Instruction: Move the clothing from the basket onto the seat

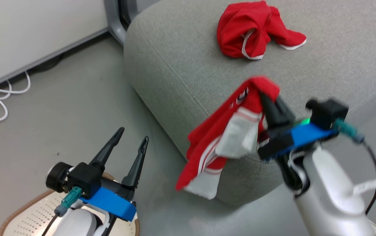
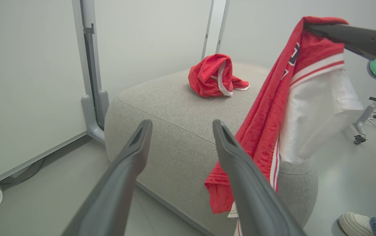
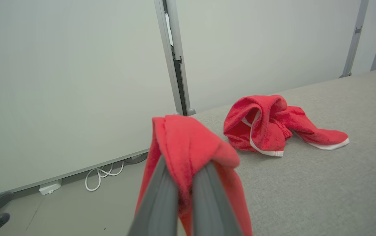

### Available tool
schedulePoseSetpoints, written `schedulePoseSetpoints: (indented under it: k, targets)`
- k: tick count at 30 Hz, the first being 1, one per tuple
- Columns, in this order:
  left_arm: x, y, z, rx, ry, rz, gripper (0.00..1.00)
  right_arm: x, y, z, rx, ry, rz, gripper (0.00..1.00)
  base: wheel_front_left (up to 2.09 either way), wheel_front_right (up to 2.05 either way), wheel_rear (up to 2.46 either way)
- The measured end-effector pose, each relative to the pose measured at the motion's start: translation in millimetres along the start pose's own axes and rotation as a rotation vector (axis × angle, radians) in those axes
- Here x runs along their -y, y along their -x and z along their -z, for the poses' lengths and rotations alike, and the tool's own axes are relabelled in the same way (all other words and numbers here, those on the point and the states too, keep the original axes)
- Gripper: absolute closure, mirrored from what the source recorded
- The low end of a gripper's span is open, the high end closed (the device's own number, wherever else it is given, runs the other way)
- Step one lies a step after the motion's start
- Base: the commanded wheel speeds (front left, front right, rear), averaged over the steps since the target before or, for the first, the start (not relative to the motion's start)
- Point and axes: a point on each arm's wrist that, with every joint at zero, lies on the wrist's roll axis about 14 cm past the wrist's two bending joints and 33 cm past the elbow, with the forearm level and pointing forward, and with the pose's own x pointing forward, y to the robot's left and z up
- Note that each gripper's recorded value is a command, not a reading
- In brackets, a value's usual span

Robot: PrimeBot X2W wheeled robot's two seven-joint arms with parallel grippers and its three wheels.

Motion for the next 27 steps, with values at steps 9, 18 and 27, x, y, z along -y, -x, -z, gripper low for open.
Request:
schedulePoseSetpoints:
  k: [9,18,27]
  targets:
    - [-33,-9,20,0.0,-0.007,0.012,0.0,38,-90,-90,0.128,0.158,0.083,1.0,0.0,0.0,0.0]
    - [-66,-25,48,0.003,0.02,0.033,0.0,98,-151,-165,0.291,0.239,0.274,1.0,0.0,0.0,0.0]
    - [-95,-27,76,0.012,0.066,0.014,0.0,143,-190,-48,0.116,0.172,0.441,1.0,0.0,0.0,0.0]
